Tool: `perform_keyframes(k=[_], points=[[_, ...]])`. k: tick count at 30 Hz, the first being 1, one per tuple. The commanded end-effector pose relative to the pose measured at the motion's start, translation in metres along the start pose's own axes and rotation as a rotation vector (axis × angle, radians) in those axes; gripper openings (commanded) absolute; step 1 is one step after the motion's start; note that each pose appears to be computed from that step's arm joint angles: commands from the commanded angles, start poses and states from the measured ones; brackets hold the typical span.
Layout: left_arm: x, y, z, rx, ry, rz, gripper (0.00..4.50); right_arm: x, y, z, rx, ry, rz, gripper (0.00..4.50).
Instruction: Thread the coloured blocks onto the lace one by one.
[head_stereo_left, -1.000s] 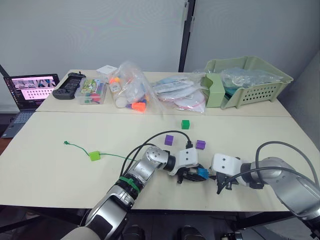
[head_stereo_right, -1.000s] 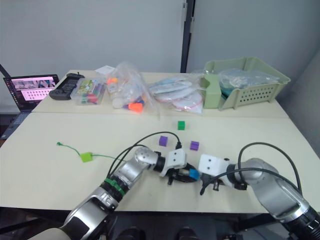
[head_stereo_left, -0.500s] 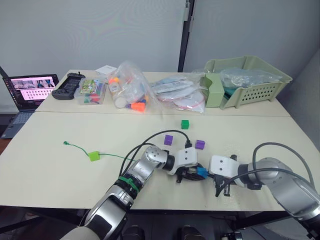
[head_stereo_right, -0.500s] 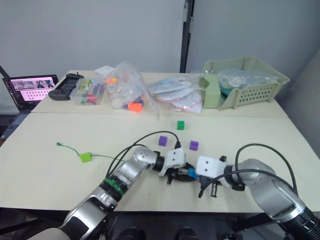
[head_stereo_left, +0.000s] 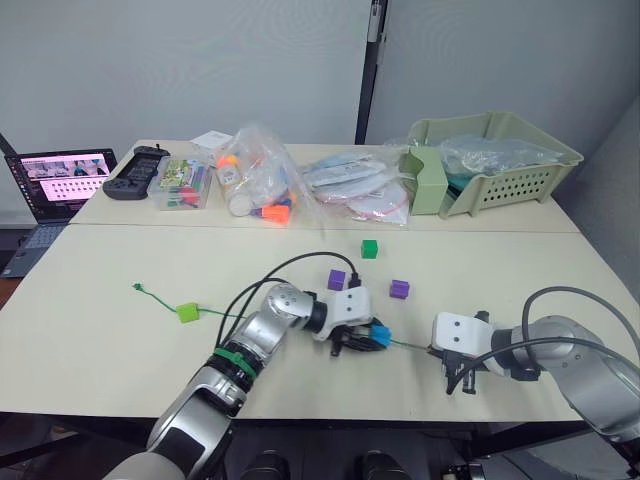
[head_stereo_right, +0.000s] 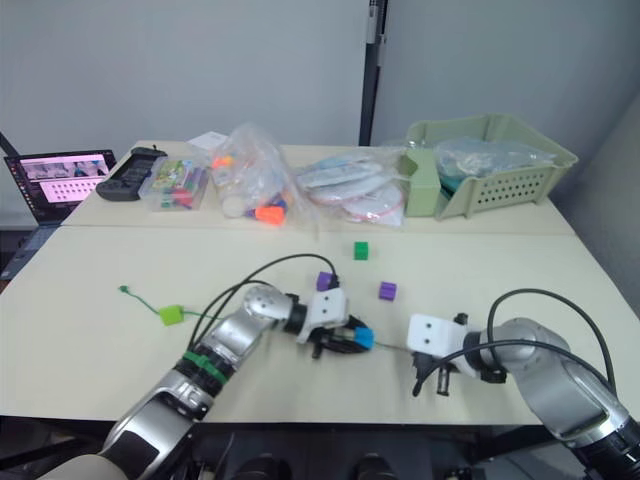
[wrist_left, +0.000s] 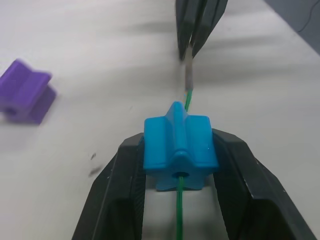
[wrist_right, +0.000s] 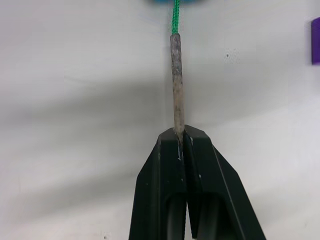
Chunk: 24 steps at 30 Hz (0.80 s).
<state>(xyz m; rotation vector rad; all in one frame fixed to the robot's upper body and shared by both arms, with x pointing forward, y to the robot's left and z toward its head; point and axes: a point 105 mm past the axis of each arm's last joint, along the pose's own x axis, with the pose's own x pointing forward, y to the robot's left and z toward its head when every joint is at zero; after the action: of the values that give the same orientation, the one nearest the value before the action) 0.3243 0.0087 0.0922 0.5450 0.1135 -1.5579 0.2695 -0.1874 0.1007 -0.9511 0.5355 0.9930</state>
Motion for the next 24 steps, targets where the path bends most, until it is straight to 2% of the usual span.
perform_keyframes(k=[1,8,12,18,24], points=[[-0.034,0.008,0.005,0.034,-0.03,0.034,1.38,-0.003,-0.007,0.001,-0.018,0.002,-0.012,0.0],[-0.128,0.01,-0.032,-0.051,0.086,0.157,1.38,0.001,-0.011,0.007,-0.043,-0.018,0.009,0.0],[-0.187,0.01,-0.065,-0.089,0.243,0.278,1.38,0.003,-0.014,0.012,-0.057,-0.034,0.02,0.0],[-0.23,0.002,-0.088,-0.146,0.332,0.344,1.38,0.004,-0.018,0.015,-0.072,-0.043,0.029,0.0],[-0.248,0.0,-0.095,-0.178,0.357,0.383,1.38,0.004,-0.02,0.015,-0.079,-0.044,0.031,0.0]])
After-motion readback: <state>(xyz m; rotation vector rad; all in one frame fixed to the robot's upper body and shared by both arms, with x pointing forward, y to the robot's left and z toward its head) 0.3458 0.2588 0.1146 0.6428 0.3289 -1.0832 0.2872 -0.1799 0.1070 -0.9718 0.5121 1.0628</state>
